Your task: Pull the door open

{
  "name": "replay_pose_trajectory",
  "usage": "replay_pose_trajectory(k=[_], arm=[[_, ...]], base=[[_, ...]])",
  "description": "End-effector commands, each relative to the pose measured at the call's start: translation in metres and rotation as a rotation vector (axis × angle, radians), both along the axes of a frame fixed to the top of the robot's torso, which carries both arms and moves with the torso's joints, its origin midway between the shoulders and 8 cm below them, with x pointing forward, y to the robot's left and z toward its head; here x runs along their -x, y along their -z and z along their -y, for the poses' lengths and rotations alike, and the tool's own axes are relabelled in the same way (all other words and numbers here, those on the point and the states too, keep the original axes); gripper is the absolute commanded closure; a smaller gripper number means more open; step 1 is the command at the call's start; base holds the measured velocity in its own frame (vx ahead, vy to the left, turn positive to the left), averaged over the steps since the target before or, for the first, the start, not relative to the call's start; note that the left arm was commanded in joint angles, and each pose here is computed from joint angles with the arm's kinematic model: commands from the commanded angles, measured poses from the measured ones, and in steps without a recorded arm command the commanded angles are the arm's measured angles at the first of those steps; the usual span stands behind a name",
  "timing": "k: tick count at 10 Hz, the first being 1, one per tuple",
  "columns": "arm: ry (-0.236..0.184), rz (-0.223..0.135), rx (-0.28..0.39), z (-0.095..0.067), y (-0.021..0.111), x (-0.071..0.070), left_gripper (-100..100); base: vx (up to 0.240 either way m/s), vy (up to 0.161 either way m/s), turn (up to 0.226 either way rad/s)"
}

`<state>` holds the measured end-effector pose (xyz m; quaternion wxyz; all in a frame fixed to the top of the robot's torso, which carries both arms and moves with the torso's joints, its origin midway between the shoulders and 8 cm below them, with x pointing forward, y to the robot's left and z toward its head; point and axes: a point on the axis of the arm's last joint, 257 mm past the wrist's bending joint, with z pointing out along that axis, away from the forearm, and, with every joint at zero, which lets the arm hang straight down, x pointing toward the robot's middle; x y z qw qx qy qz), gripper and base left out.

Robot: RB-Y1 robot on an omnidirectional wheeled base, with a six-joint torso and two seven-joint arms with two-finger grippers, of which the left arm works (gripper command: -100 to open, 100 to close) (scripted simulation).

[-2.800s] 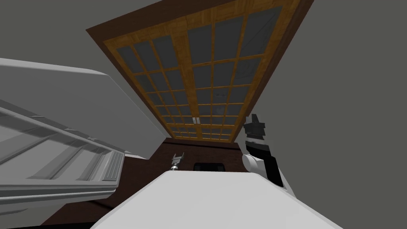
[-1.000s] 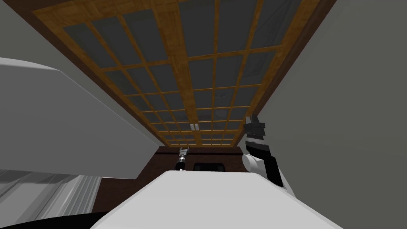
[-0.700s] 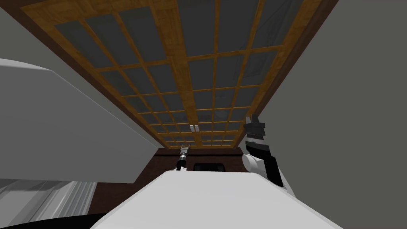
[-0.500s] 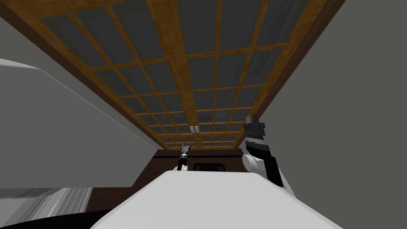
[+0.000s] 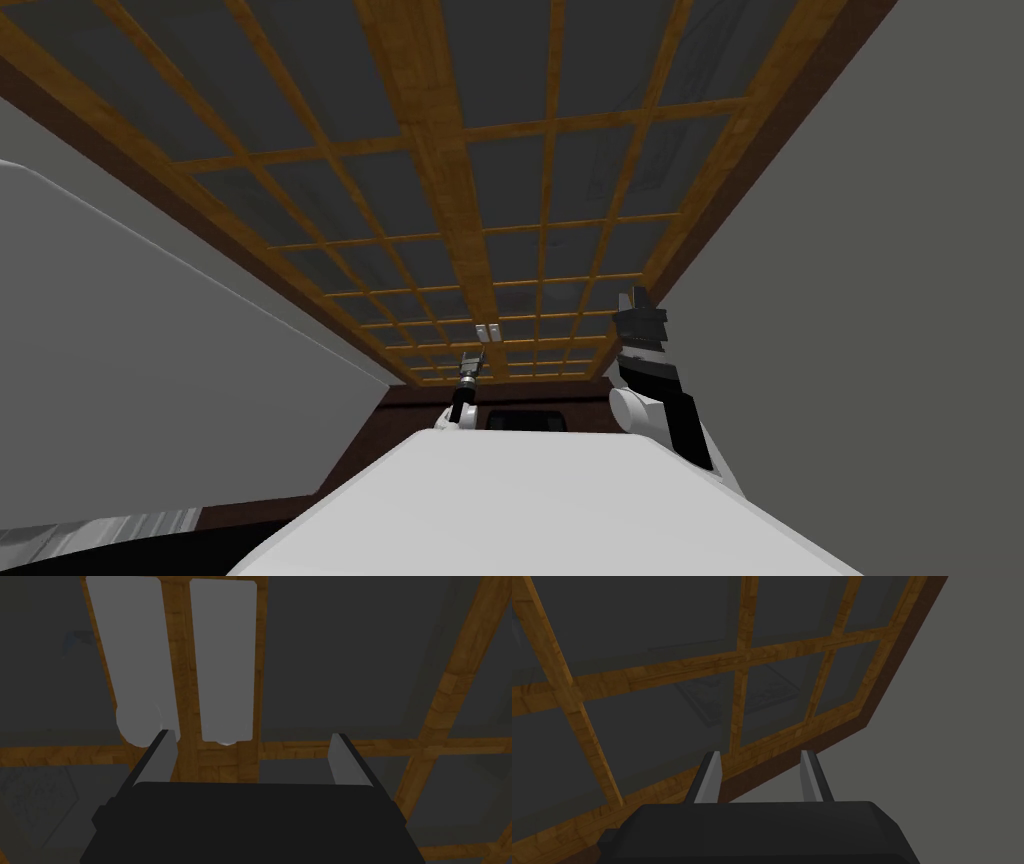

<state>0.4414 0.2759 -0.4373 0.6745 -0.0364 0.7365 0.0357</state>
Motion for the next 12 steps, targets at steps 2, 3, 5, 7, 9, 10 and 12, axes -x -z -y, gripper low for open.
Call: replay_pose_trajectory(k=[2,3,5,7,9,10,12], arm=[[0.024,0.051,0.007,0.014,-0.022,-0.021,-100],[0.024,0.051,0.007,0.014,-0.022,-0.021,-100],[0.04,0.072,0.016,0.026,-0.031,-0.031,-100],[0.04,0.077,0.013,0.026,-0.032,-0.03,-100],[0.04,0.077,0.013,0.026,-0.032,-0.03,100],[0.04,0.077,0.013,0.026,-0.032,-0.03,100],[0.04,0.077,0.013,0.026,-0.032,-0.03,100]], base=[[0.151,0.033,-0.045],[0.128,0.036,-0.038],[0.155,0.048,-0.047],[0.019,0.011,0.01],[-0.003,-0.002,0.0],[0.0,0.0,0.0],[0.0,0.0,0.0]])
